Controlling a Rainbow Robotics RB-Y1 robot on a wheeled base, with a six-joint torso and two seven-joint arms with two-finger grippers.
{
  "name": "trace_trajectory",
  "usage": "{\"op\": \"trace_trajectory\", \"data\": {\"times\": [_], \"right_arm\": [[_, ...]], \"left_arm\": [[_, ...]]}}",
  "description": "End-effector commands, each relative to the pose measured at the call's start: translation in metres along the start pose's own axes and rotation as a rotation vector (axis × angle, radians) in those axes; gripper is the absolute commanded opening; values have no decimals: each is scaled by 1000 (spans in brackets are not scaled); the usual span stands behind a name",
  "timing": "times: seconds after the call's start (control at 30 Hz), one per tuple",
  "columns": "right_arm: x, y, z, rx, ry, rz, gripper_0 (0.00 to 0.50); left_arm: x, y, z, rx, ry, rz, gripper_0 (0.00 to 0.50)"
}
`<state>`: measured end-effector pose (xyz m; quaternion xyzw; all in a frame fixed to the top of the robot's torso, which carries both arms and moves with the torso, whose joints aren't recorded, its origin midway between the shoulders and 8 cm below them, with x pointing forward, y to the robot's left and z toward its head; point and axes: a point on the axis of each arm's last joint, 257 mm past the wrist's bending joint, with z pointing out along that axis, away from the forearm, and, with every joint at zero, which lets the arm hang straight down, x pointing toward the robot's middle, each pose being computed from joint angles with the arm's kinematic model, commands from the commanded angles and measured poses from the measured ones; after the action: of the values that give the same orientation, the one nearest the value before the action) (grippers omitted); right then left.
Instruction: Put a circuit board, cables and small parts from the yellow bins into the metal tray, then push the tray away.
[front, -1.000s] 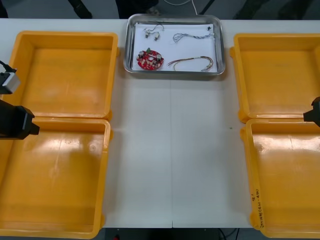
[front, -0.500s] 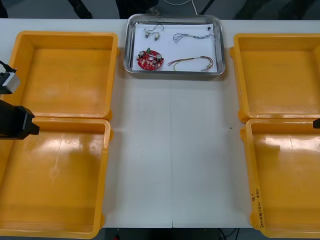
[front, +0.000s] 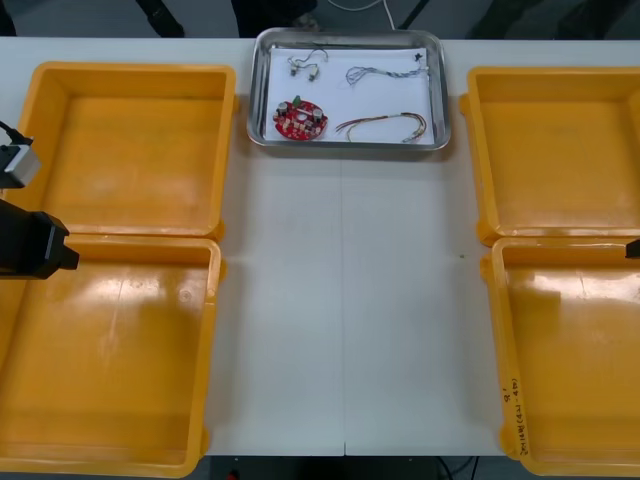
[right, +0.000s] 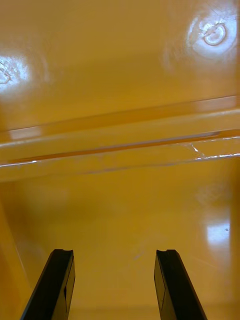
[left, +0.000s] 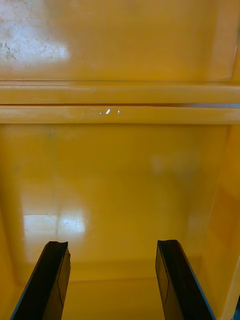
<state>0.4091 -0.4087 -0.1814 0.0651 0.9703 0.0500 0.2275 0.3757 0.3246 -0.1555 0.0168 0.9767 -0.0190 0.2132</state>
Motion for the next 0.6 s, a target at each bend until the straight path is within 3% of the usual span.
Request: {"op": "trace_trajectory", "data": {"times": [0.03, 0.6], "right_arm": [[-6, -26, -22, 59, -17, -28, 462], [-3, -27, -23, 58, -7, -16, 462]], "left_arm": [[-3, 16, -15, -48, -23, 82, 500], [-3, 16, -15, -48, -23, 82, 500]]}}
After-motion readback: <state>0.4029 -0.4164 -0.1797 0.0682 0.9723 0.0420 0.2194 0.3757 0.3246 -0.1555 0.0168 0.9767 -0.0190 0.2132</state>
